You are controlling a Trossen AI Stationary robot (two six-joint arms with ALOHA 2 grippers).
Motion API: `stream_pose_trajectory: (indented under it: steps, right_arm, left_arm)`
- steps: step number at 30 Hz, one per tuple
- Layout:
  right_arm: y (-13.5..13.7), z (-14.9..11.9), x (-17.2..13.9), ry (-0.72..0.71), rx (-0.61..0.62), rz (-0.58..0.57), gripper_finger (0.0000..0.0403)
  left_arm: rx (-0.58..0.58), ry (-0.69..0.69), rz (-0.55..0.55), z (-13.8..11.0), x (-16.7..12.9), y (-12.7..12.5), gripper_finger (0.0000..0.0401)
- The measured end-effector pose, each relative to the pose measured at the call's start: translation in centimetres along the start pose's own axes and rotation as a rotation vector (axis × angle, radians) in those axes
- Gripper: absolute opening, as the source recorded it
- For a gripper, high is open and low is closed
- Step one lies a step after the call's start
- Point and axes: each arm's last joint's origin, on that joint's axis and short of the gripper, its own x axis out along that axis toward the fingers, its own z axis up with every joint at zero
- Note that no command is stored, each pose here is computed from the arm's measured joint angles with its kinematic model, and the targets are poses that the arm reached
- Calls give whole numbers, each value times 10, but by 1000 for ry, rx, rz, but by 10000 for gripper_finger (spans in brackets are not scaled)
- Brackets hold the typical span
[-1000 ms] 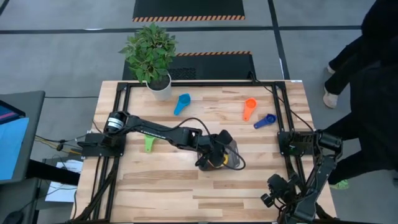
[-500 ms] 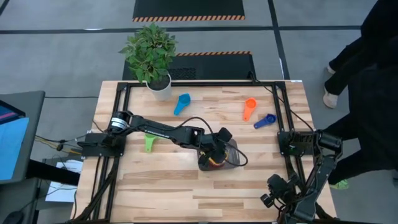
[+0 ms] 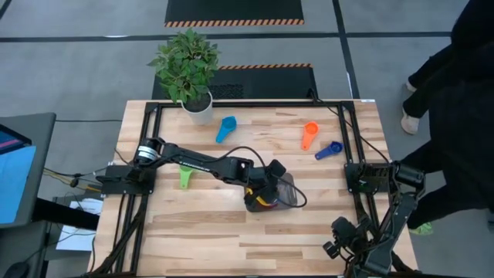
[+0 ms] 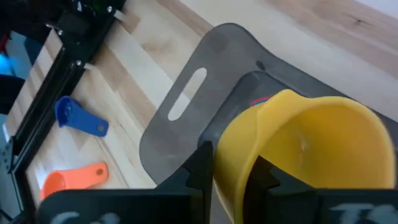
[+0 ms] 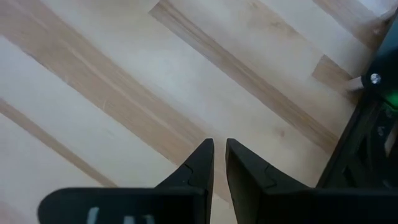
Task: Nest measuring cups in basket
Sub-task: Stack the yellow measuring cup on top of the blue measuring cup into the black bin
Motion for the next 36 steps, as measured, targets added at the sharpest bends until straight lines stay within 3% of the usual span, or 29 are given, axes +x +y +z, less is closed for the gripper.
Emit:
stream_pose_trajectory:
  steps: [17, 22, 27, 33, 36]
  right_arm:
    - [1, -1, 0, 7, 4, 11, 65]
    - [1, -1, 0, 7, 4, 11, 65]
    - [1, -1, 0, 7, 2, 12, 65]
    - [1, -1, 0, 9, -7, 15, 65]
    - [2, -1, 0, 11, -28, 19, 65]
  left_arm:
    - [-39, 100, 97, -4, 0, 3, 94]
    - [-97, 10, 8, -1, 0, 0, 94]
    - [-108, 2, -12, 3, 0, -5, 94]
    - [-42, 90, 146, 10, -9, -2, 94]
    - [-37, 69, 182, 15, -14, 4, 94]
